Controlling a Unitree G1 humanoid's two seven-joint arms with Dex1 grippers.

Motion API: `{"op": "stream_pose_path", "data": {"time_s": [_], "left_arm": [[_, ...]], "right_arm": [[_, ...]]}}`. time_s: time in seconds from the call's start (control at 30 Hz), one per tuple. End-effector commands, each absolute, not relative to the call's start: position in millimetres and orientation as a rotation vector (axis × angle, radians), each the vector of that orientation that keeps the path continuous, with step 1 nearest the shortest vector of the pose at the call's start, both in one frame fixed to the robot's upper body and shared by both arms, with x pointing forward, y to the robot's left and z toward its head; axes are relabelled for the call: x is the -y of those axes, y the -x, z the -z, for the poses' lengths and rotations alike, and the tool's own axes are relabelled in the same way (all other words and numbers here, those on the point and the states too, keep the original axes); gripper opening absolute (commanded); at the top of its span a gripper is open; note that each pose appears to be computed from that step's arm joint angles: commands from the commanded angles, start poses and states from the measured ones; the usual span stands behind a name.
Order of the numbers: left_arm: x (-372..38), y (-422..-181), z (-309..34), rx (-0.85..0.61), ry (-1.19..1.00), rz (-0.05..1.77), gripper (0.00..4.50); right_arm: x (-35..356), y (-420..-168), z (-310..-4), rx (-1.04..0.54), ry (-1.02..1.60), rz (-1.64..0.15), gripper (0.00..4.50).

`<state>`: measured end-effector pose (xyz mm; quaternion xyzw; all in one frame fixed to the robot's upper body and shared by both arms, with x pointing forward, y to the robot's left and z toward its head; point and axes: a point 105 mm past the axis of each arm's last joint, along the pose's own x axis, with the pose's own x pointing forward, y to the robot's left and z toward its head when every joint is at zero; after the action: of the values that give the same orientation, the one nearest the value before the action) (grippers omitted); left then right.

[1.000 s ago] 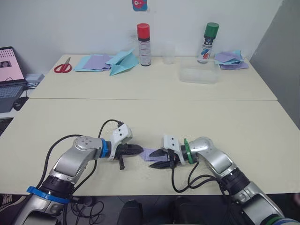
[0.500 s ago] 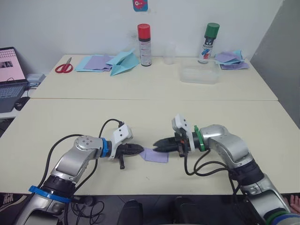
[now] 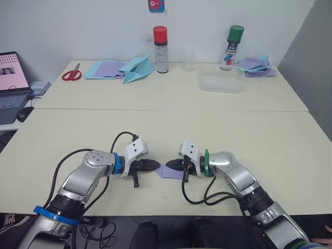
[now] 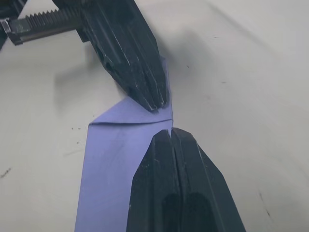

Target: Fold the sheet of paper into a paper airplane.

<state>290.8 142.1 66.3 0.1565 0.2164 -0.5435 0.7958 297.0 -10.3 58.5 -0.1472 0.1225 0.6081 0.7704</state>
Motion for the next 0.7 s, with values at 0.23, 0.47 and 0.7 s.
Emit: {"op": "stream_pose_path", "data": {"time_s": [0.23,0.47,0.7], "left_arm": [[-157,-288,-38,-0.589,-0.346,1.086,0.0],[-160,-288,-36,-0.595,-0.347,1.08,0.0],[-158,-288,-35,-0.591,-0.34,1.083,0.0]], "right_arm": [[79,-291,-37,-0.398,0.403,-1.216,0.02],[83,-288,-77,-0.24,0.349,-1.222,0.02],[46,-283,-108,-0.072,0.25,-1.27,0.02]]}}
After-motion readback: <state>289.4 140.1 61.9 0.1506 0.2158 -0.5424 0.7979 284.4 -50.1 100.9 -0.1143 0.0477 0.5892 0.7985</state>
